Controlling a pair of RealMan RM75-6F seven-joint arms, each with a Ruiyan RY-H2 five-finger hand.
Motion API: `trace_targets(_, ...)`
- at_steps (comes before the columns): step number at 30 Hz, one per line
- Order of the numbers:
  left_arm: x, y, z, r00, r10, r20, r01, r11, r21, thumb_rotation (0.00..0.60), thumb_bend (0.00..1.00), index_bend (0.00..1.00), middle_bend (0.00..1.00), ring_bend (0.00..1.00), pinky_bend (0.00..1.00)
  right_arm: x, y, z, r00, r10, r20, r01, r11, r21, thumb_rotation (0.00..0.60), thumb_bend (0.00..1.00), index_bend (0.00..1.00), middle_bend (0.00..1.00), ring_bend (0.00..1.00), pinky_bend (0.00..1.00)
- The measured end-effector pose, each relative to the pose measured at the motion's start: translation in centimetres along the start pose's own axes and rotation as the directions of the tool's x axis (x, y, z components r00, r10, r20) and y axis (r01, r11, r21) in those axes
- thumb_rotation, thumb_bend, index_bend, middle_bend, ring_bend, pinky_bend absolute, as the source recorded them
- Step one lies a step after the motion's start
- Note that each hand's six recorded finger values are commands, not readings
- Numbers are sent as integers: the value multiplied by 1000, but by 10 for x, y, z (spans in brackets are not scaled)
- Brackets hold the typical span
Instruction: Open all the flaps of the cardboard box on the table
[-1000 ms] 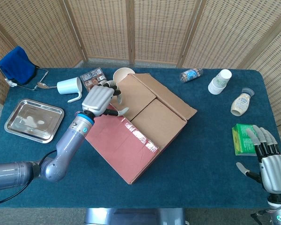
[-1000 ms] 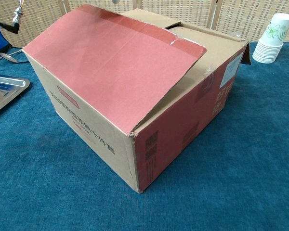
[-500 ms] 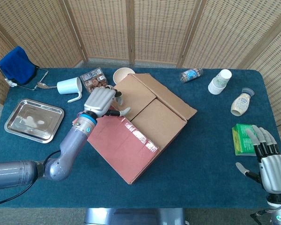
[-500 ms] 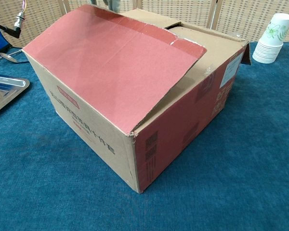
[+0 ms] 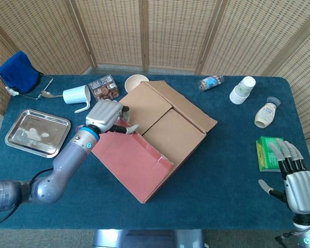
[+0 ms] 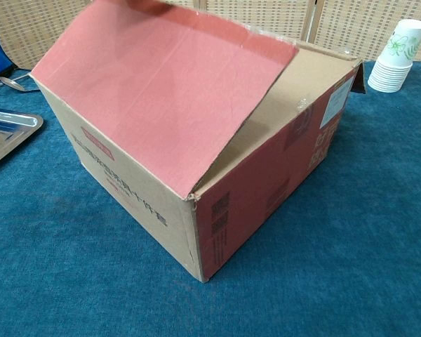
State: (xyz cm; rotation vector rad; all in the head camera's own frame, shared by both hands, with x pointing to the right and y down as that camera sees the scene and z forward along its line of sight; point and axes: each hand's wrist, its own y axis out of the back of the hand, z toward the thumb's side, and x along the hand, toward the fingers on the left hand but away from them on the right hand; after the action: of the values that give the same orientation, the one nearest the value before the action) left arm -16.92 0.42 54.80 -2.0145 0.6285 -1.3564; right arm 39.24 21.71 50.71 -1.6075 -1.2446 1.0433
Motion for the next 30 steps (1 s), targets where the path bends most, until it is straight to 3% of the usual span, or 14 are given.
trace_targets(5,-12,5,-2,999,-32,18,33,999,-16,205,0,539,684,458,399,0,0,1,1000,-1,-1,1,1000,3,600,0,0,0,0,117)
trace_targets(8,-20,10,-3,999,-29,36,30,999,-13,207,0,543,692,469,330,1,-1,1,1000,2,-3,-2,1000,8,600,0,0,0,0,117)
trace_targets(12,-35,21,-7,998,-21,63,22,999,-27,204,0,542,693,473,459,1,-3,3,1000,9,-6,-9,1000,14,600,0,0,0,0,118)
trace_targets(30,-83,41,-15,989,-57,140,69,994,-87,204,0,542,698,482,445,0,-8,6,1000,17,-12,-17,999,30,600,0,0,0,0,117)
